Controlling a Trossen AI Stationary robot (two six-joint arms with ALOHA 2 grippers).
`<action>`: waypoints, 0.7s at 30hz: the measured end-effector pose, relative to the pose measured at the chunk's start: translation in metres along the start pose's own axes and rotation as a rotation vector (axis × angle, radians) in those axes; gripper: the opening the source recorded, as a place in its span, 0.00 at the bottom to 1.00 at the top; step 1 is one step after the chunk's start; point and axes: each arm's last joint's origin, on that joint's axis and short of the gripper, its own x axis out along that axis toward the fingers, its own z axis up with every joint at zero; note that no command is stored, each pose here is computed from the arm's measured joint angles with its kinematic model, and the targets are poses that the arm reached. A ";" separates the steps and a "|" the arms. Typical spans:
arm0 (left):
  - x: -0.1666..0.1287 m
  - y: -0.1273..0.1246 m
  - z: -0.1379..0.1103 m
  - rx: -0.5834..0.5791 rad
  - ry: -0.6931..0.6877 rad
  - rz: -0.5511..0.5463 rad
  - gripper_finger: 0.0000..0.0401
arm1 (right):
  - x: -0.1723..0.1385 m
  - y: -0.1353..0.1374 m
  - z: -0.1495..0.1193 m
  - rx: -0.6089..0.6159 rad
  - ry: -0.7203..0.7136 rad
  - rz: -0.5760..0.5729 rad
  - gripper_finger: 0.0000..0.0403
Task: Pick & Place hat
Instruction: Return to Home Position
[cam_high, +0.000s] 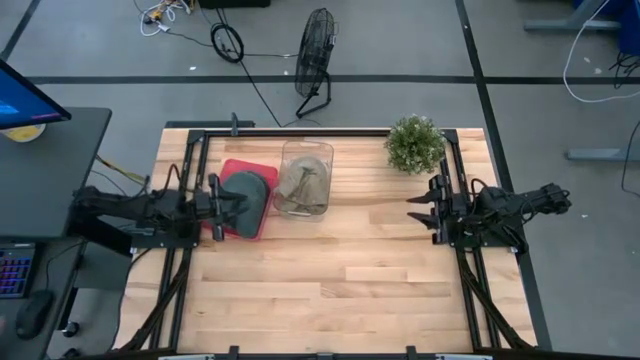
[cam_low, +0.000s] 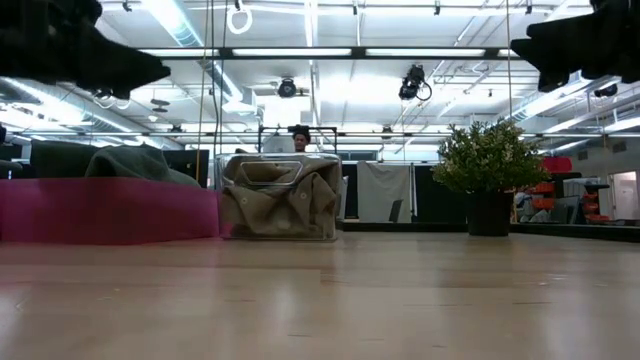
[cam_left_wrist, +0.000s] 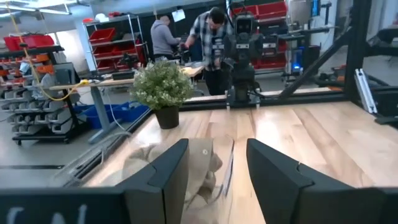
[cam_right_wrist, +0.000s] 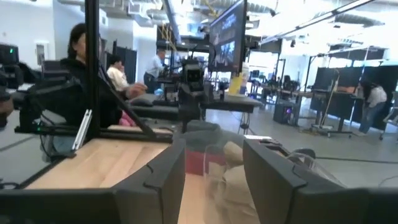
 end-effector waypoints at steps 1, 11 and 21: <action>0.000 0.000 -0.004 0.000 0.000 0.000 0.41 | 0.000 0.000 -0.001 0.001 -0.006 -0.003 0.41; -0.002 -0.003 -0.024 0.004 -0.016 -0.016 0.41 | 0.002 0.002 -0.016 0.038 0.021 0.006 0.41; -0.002 -0.006 -0.026 0.048 -0.007 -0.102 0.41 | 0.001 0.003 -0.022 0.014 0.080 0.013 0.41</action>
